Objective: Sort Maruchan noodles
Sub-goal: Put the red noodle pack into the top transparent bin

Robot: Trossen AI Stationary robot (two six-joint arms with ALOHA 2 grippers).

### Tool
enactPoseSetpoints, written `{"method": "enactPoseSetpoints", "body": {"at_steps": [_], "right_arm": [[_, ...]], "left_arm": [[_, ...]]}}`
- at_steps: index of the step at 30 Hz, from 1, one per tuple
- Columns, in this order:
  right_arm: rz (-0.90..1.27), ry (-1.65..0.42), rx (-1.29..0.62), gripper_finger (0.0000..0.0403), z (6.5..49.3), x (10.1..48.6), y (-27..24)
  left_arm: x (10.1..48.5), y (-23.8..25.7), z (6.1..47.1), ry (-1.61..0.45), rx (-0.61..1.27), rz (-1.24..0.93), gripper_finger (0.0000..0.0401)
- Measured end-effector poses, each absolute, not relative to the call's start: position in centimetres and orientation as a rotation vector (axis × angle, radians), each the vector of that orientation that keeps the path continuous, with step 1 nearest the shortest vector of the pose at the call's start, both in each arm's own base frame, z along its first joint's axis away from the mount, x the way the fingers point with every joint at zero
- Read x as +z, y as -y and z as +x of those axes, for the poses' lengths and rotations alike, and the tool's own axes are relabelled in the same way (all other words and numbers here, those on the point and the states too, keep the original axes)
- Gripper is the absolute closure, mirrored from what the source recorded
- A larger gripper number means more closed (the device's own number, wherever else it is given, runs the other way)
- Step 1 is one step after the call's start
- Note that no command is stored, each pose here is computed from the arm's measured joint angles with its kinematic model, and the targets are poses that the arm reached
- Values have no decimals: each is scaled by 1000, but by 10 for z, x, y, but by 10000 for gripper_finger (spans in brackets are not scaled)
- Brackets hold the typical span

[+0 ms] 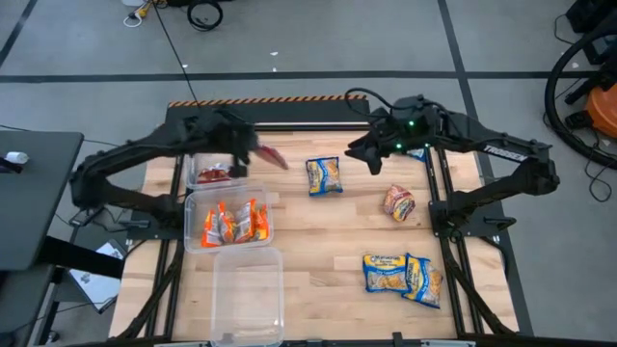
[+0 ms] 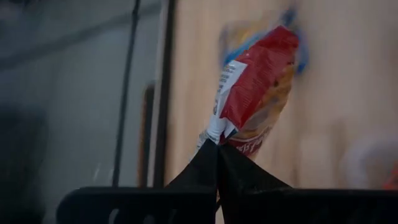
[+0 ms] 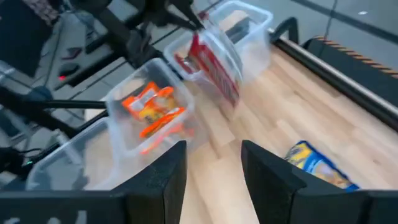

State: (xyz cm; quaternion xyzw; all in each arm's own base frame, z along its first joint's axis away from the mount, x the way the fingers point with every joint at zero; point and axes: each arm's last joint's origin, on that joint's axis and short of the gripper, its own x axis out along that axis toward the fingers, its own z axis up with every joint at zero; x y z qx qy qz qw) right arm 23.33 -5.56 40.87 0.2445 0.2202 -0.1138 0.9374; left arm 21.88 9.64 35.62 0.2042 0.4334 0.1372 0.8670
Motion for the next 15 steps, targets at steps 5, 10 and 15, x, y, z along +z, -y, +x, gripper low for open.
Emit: {"method": "enactPoseSetpoints", "body": {"at_steps": [5,10,15], "right_arm": [[469,-484,-254,245,240,402,59],[471,-516,-277,245,249,394,66],[478,-541,-285,245,256,387,70]], "left_arm": [[371,-104,173,-952,464,377,400],[379,-110,148,-959,582,344,399],[367,-118,121,-1186,637,236,399]]}}
